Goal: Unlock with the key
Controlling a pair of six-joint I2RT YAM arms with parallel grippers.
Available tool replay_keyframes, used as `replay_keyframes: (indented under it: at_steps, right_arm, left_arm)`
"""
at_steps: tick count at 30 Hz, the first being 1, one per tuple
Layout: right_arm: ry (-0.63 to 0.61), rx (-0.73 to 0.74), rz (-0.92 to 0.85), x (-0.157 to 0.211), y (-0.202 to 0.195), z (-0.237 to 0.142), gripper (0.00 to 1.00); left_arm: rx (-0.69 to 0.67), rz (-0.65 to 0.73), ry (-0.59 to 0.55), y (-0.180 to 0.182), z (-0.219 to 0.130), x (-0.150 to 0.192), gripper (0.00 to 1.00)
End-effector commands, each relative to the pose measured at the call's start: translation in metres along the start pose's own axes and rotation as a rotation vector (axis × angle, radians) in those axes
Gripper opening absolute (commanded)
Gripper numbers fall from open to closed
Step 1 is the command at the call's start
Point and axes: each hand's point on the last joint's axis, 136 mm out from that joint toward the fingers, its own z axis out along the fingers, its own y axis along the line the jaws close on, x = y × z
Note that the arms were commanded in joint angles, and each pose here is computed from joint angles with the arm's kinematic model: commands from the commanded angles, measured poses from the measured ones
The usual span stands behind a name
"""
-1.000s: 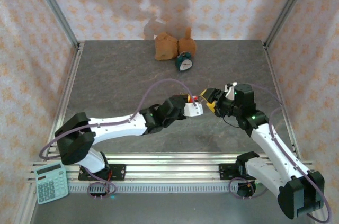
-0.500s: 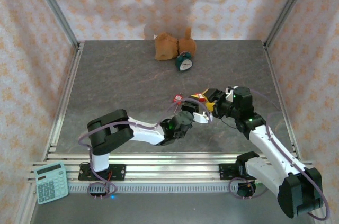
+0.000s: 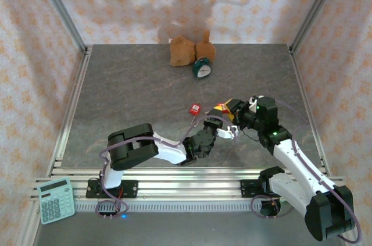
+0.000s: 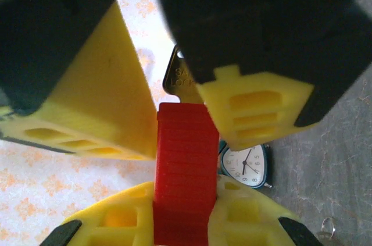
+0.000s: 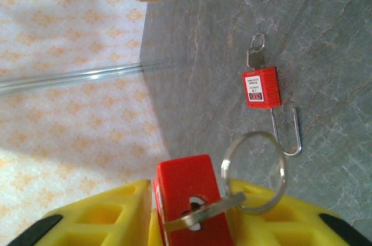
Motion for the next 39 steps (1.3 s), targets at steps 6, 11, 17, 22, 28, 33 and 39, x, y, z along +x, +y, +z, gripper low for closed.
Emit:
replay_keyframes:
  at_steps: [6, 11, 17, 22, 28, 33, 39]
  right_arm:
    - [-0.035, -0.051, -0.020, -0.003, 0.011, -0.002, 0.21]
    - [-0.032, -0.069, -0.035, -0.003, 0.017, -0.004, 0.18]
    - [-0.051, -0.083, -0.060, -0.005, 0.024, -0.007, 0.16]
    - [-0.073, -0.074, -0.101, -0.008, 0.030, -0.013, 0.16]
    - [-0.080, -0.068, -0.176, -0.012, 0.039, -0.018, 0.15]
    - [-0.114, -0.105, -0.247, -0.021, 0.052, -0.021, 0.15]
    - [-0.098, -0.141, -0.386, -0.018, 0.061, -0.019, 0.15]
  left_arm:
    - [-0.072, -0.109, 0.045, 0.022, 0.001, -0.009, 0.15]
    - [-0.081, -0.137, 0.054, 0.021, 0.001, -0.009, 0.22]
    - [-0.088, -0.156, 0.067, 0.019, -0.001, -0.009, 0.51]
    - [-0.108, -0.170, 0.099, 0.022, -0.009, 0.002, 0.67]
    - [-0.112, -0.212, 0.138, 0.041, -0.032, 0.034, 0.69]
    - [-0.029, -0.306, 0.123, 0.048, -0.057, 0.052, 0.69]
    - [0.368, -0.560, -0.002, 0.049, -0.082, 0.044, 0.69]
